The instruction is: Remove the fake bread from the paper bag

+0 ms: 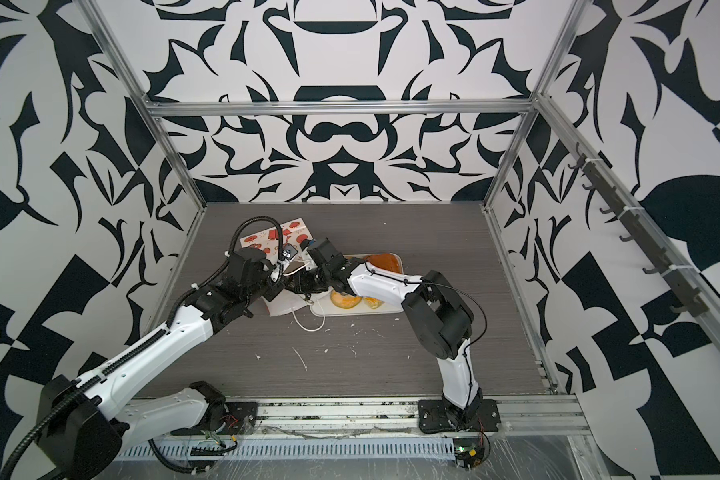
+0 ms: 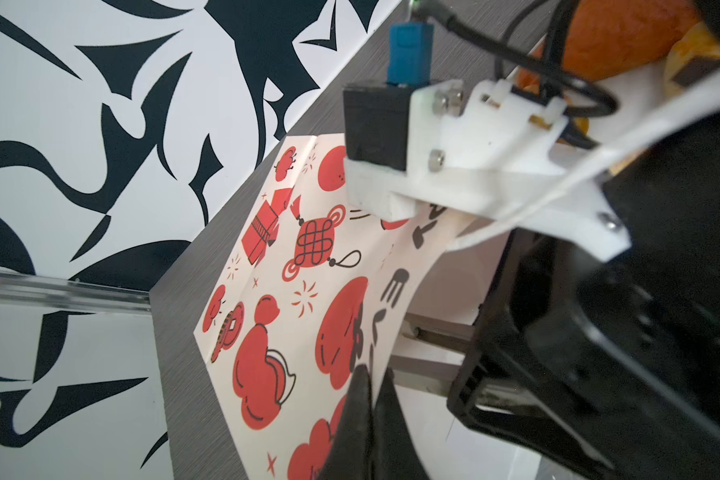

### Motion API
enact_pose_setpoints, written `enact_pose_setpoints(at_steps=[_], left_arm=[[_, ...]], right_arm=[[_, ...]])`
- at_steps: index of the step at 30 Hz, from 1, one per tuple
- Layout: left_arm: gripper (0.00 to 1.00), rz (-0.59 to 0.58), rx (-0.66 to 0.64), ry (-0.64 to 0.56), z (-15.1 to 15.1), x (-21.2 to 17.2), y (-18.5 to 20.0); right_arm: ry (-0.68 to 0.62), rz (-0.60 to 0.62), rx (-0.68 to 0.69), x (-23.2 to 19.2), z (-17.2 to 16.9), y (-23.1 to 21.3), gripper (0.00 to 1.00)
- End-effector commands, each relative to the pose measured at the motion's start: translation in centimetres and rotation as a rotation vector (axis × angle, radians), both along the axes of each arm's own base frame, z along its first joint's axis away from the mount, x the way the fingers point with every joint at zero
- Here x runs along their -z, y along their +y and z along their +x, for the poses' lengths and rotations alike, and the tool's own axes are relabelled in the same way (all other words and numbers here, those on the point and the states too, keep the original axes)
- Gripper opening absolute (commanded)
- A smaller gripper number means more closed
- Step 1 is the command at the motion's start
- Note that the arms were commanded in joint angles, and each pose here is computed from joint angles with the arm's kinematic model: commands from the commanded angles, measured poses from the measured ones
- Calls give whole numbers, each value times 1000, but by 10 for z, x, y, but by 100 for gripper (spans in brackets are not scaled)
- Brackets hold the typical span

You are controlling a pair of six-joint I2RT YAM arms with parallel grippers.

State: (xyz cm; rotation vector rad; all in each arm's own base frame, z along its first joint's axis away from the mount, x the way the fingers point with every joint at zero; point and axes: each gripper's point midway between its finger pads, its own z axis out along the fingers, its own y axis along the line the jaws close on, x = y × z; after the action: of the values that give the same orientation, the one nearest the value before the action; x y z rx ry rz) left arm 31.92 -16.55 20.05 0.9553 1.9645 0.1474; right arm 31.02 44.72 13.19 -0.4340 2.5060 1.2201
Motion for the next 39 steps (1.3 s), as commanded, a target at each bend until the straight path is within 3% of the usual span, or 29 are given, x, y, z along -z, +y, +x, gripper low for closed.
enact_pose_setpoints(at_steps=[1, 23, 39], left_arm=[[0, -105, 38, -52, 6, -23, -18], [0, -149, -104, -59, 23, -43, -9], [0, -189, -156, -22, 26, -54, -8]], right_arm=[[-42, 77, -41, -31, -4, 22, 44], [-103, -9, -23, -14, -36, 20, 45], [-106, -101, 29, 8, -16, 30, 45]])
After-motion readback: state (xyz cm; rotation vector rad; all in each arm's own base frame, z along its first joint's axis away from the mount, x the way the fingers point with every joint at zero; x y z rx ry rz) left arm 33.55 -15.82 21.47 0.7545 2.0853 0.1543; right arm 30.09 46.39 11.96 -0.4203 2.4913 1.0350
